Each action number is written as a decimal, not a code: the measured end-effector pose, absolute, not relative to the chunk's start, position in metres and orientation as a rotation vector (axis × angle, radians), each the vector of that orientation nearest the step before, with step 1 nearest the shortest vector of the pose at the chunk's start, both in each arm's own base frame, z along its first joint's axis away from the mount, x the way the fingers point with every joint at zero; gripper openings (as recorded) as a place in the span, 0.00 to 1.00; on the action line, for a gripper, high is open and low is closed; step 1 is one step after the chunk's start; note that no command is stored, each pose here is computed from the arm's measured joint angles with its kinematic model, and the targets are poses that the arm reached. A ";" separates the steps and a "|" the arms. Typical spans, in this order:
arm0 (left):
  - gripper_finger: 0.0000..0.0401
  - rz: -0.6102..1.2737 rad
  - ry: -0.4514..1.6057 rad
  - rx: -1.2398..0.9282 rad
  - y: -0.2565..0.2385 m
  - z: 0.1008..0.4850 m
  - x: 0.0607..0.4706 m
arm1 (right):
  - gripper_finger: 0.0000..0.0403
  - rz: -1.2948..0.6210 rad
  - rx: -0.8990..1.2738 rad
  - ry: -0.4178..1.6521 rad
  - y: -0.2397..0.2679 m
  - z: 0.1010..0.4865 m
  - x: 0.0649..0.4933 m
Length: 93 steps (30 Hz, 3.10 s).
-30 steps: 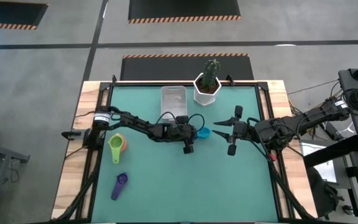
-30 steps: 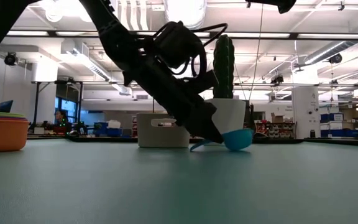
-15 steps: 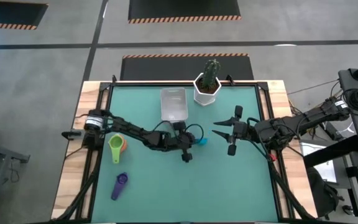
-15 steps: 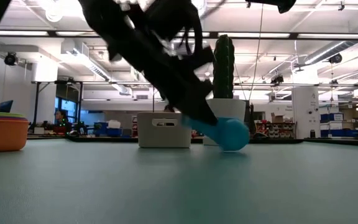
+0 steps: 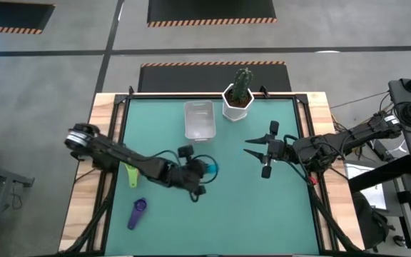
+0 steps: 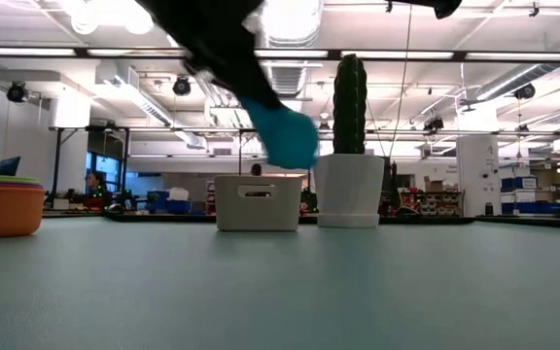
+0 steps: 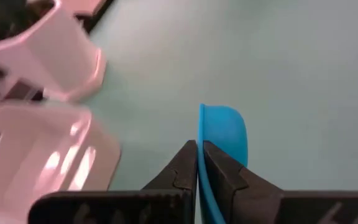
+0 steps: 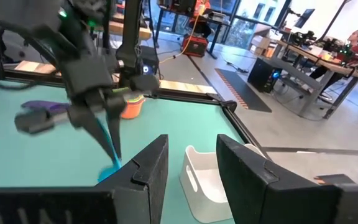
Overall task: Nest measuring cups in basket
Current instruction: Stack the blue measuring cup on top of the green measuring cup
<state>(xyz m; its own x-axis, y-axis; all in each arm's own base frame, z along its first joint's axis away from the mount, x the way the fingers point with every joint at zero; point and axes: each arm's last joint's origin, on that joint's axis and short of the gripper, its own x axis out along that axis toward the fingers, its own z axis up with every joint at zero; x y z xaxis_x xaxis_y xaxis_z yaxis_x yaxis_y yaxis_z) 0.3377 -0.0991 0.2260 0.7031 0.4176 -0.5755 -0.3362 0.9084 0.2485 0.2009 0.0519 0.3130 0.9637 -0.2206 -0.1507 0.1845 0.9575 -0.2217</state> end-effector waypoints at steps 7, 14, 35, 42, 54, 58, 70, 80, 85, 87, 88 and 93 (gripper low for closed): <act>0.00 0.528 0.819 -0.022 -0.111 0.248 0.277 | 0.31 -0.207 -0.218 0.176 0.052 0.313 0.201; 0.00 0.519 1.025 -0.140 -0.114 0.277 0.237 | 0.31 -0.210 -0.214 0.169 0.051 0.314 0.201; 0.00 0.586 1.496 0.146 -0.106 0.262 0.186 | 0.31 -0.215 -0.219 0.185 0.053 0.310 0.206; 0.00 0.514 1.489 0.129 -0.102 0.272 0.178 | 0.31 -0.216 -0.216 0.178 0.053 0.310 0.206; 0.00 0.512 1.436 0.129 -0.079 0.270 0.143 | 0.31 -0.216 -0.223 0.179 0.053 0.310 0.206; 0.00 0.541 1.449 0.132 -0.076 0.262 0.139 | 0.31 -0.216 -0.224 0.179 0.053 0.310 0.206; 0.03 0.598 1.516 0.238 -0.079 0.241 0.146 | 0.31 -0.216 -0.224 0.179 0.053 0.310 0.206; 0.17 0.615 1.538 0.259 -0.083 0.236 0.152 | 0.31 -0.216 -0.225 0.179 0.053 0.310 0.206; 0.25 0.583 1.527 0.190 -0.088 0.248 0.157 | 0.31 -0.216 -0.225 0.180 0.053 0.310 0.206; 0.28 0.569 1.526 0.145 -0.090 0.254 0.159 | 0.31 -0.216 -0.225 0.180 0.053 0.310 0.206; 0.29 0.561 1.528 0.123 -0.091 0.256 0.160 | 0.31 -0.216 -0.225 0.180 0.053 0.310 0.206; 0.30 0.523 1.549 0.015 -0.095 0.267 0.162 | 0.31 -0.215 -0.225 0.180 0.053 0.310 0.206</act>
<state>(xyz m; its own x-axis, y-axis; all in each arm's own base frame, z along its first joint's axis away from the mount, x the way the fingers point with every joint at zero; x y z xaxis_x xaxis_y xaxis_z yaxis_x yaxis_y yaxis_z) 0.1623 -0.0954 0.2673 -0.0644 0.3285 -0.9423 -0.3100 0.8910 0.3317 0.2058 0.0527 0.3103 0.9610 -0.2309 -0.1522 0.1907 0.9520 -0.2396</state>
